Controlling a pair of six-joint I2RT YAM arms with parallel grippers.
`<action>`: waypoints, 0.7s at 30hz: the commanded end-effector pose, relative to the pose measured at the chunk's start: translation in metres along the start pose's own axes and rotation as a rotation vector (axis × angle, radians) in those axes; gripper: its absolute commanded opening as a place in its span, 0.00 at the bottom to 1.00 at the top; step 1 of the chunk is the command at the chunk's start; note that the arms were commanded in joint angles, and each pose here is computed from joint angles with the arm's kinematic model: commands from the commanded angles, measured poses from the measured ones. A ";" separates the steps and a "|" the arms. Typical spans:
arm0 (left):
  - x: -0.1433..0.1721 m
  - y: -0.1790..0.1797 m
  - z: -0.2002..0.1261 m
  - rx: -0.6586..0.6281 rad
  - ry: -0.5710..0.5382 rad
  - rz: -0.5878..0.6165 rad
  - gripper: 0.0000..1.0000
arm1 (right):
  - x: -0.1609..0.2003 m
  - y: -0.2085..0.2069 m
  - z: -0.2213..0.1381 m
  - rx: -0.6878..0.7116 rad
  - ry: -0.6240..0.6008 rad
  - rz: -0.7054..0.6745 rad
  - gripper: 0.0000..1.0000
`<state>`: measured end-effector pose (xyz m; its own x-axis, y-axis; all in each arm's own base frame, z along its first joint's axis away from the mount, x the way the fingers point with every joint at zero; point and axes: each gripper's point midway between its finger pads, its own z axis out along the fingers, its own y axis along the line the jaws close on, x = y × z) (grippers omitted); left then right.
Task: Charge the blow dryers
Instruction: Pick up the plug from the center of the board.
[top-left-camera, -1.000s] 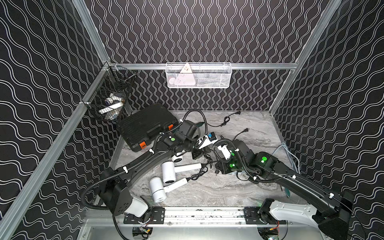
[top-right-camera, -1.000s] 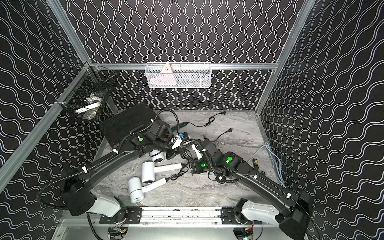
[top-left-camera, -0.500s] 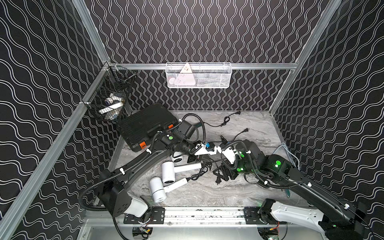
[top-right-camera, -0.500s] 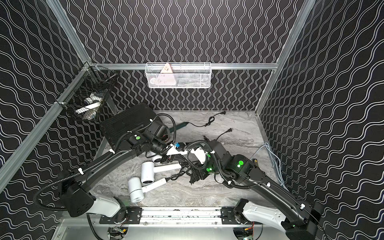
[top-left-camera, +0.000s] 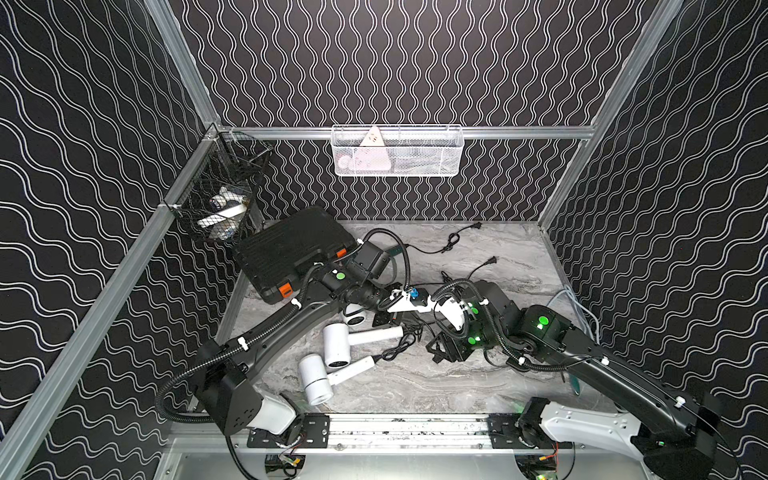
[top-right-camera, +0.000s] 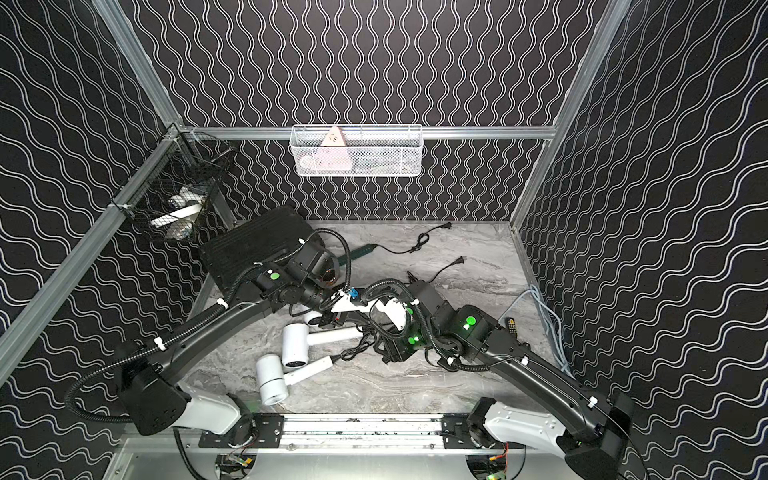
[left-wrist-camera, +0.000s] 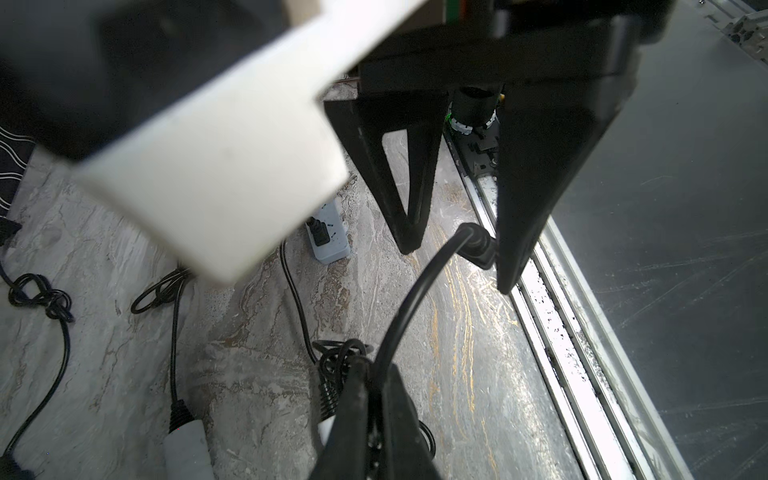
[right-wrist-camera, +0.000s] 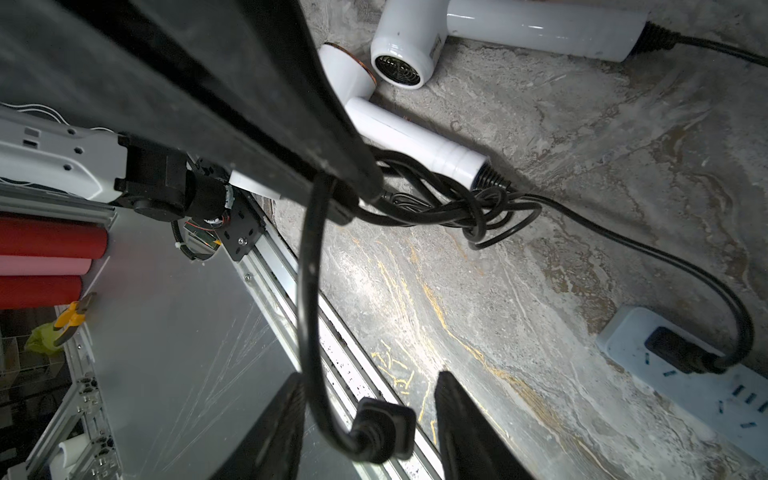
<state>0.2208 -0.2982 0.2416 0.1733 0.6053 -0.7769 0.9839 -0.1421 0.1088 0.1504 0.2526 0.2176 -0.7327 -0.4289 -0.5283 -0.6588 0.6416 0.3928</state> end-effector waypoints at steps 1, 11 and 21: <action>-0.002 0.000 0.000 0.003 -0.006 0.018 0.00 | 0.005 0.004 0.001 -0.022 0.026 0.039 0.48; 0.000 0.001 0.003 0.011 0.015 0.017 0.00 | 0.013 0.000 0.001 0.010 0.058 0.059 0.38; 0.000 0.001 0.003 0.011 0.021 0.018 0.00 | 0.019 -0.002 -0.002 0.031 0.076 0.067 0.35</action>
<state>0.2224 -0.2989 0.2356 0.1674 0.6302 -0.7581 0.9849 -0.1407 0.1006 0.1381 0.2425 0.2061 -0.7816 -0.4394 -0.4429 -0.6108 0.6833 0.4000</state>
